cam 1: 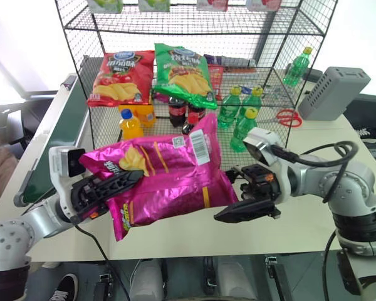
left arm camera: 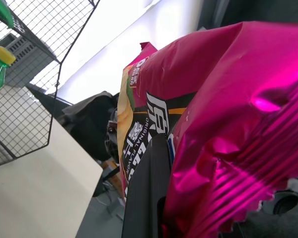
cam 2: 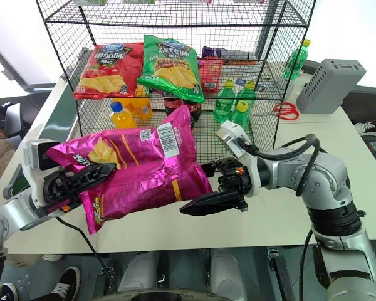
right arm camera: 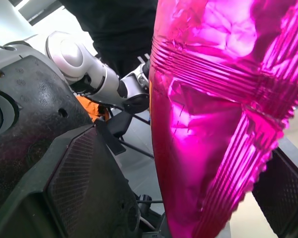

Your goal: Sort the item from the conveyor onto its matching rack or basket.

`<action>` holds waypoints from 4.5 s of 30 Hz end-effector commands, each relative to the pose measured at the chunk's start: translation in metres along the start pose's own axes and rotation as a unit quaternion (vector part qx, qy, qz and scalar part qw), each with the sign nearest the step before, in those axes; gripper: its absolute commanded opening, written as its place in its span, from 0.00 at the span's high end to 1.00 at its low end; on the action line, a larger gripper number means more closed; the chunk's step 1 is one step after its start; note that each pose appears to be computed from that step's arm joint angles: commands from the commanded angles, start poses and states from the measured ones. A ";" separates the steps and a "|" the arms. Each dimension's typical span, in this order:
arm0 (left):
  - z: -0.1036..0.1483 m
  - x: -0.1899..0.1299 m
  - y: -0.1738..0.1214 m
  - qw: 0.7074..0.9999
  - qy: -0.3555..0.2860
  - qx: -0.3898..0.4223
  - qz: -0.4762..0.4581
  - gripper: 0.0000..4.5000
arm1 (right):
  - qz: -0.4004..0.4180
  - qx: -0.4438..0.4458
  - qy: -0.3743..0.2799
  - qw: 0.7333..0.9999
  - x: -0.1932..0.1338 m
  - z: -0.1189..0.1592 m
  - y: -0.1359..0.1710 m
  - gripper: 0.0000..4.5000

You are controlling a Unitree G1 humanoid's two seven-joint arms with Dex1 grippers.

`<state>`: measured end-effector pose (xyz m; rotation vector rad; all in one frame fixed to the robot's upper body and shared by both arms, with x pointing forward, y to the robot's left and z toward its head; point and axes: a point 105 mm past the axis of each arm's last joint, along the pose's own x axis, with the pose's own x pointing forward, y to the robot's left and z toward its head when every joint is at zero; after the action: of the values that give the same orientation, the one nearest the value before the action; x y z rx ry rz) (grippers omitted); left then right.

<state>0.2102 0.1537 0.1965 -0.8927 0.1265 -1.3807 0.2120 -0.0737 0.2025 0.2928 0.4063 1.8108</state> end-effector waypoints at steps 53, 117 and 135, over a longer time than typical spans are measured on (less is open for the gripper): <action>0.040 0.001 0.038 0.962 -0.005 0.255 0.097 0.12 | -0.540 -0.543 0.032 0.643 -0.174 0.078 -0.001 0.97; 0.050 0.041 0.023 0.922 -0.058 0.373 0.085 0.12 | -0.640 -0.588 0.329 0.369 -0.212 0.098 -0.085 0.01; 0.049 0.043 0.024 0.923 -0.061 0.371 0.081 0.12 | -0.622 -0.599 0.316 0.394 -0.207 0.103 -0.060 0.01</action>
<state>0.2706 0.1383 0.2245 -0.3438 -0.3551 -1.0711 0.3689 -0.2447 0.2615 -1.4355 -0.2631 0.1890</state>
